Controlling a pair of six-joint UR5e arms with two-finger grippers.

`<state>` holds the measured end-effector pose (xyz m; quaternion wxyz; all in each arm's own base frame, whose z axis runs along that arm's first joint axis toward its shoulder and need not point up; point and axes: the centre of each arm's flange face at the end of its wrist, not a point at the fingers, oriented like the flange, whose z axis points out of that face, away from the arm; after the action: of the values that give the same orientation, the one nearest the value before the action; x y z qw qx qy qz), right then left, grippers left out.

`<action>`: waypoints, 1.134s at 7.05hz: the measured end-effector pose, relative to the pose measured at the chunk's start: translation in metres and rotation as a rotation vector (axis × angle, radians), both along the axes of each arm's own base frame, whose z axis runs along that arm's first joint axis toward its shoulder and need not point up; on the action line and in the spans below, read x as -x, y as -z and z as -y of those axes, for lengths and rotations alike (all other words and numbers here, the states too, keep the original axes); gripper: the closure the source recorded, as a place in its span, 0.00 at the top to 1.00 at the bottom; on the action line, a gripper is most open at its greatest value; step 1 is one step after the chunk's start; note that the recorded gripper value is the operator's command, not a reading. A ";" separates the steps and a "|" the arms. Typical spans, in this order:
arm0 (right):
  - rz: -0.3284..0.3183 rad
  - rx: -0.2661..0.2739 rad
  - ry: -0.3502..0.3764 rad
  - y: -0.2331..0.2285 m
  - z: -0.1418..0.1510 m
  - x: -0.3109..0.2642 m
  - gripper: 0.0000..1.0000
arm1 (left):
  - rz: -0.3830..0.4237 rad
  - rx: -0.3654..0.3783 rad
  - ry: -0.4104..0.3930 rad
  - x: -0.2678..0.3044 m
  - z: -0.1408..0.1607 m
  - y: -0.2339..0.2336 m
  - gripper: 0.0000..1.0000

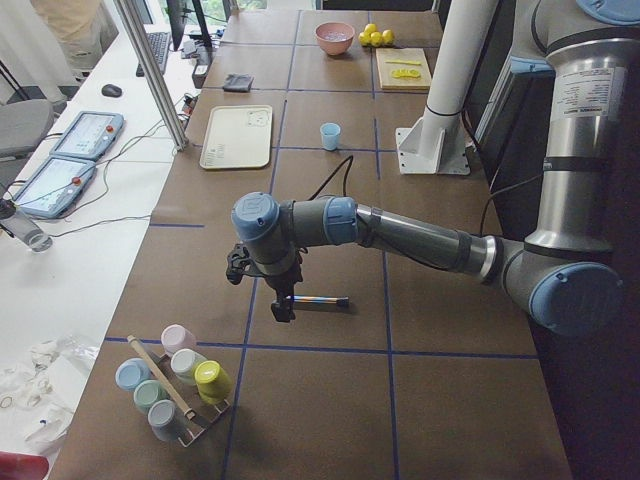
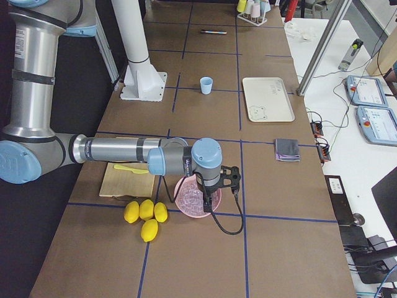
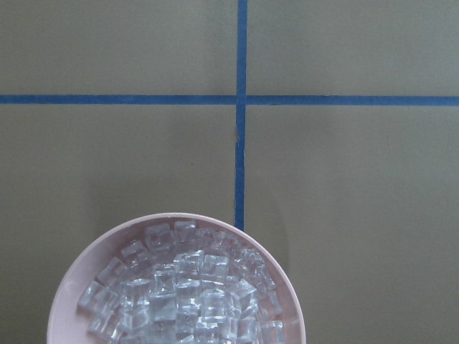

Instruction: Mash ice and strawberries in cup

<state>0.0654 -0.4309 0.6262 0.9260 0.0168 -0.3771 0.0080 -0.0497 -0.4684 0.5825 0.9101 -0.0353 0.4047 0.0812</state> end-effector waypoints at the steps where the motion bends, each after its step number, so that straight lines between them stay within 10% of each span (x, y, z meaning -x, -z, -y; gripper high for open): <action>1: -0.002 0.007 0.004 0.003 0.005 0.000 1.00 | -0.015 0.006 0.005 0.007 -0.008 -0.007 1.00; 8: 0.005 0.048 0.003 -0.001 0.008 0.004 1.00 | -0.018 0.069 0.123 0.040 -0.028 -0.014 1.00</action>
<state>0.0613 -0.4391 0.6272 0.9252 -0.0060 -0.3790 0.0159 -0.0893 -0.4399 0.5967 0.9081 -0.0411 0.4166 0.0112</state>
